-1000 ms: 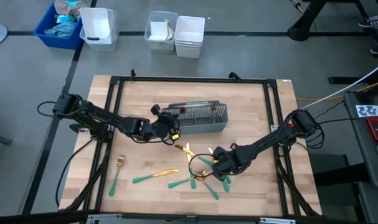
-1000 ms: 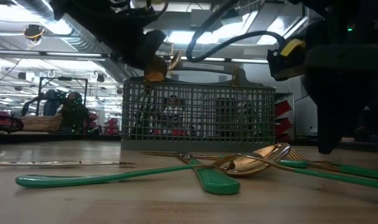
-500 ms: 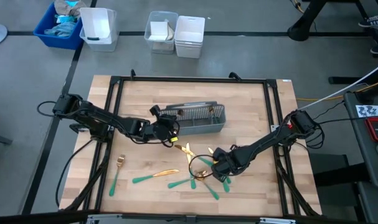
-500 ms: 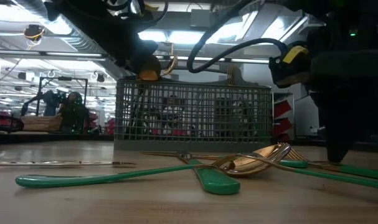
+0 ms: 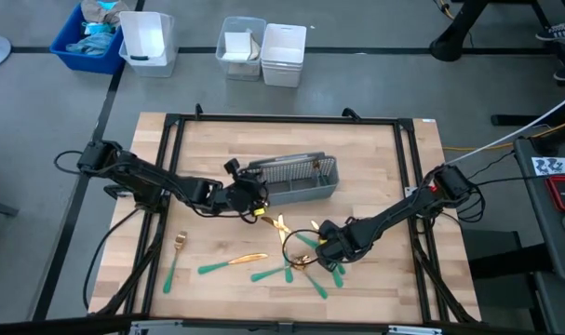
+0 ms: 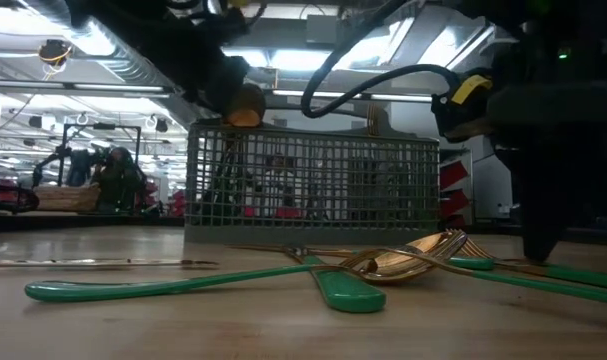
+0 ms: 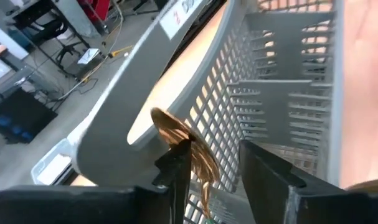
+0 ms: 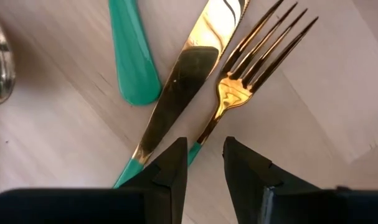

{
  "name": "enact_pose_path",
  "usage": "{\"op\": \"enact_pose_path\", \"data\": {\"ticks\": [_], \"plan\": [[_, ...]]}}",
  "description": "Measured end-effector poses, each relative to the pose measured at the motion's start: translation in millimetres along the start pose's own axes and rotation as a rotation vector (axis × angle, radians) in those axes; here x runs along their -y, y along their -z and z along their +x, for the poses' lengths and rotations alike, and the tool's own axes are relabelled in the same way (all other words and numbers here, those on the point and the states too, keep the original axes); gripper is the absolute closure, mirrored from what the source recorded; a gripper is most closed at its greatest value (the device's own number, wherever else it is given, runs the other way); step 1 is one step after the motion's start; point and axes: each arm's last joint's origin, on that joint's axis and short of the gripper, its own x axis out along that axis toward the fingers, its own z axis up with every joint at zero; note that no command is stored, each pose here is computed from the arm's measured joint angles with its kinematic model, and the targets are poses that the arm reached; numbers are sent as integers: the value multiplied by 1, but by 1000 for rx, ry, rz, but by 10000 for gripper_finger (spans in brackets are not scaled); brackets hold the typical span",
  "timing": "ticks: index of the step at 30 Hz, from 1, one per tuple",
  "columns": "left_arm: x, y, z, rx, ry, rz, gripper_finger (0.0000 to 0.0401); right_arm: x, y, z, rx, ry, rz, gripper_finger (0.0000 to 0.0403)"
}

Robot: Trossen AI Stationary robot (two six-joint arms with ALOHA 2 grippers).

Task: Sort silverware
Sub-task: Put the green spoon in the gray silverware basket, then put the green fork in the gray silverware basket

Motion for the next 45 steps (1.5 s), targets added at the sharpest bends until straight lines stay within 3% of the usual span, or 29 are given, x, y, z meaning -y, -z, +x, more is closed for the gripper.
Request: {"op": "enact_pose_path", "data": {"ticks": [11,19,28,31,35,45], "plan": [[-9,-18,-40,109,88,-63,274,-3,0,14,7,37,-3,300],[-14,-25,-65,174,153,-82,274,-3,0,17,3,36,-6,387],[-26,-25,-98,205,240,-103,274,-4,0,16,-3,44,-21,396],[-32,-22,-107,189,266,-130,274,-7,-2,10,-4,61,-40,395],[-37,-16,-115,155,289,-163,274,-6,-5,-2,-15,167,-97,399],[-40,0,-125,64,314,-201,274,-11,-19,-62,33,357,-146,400]]}}
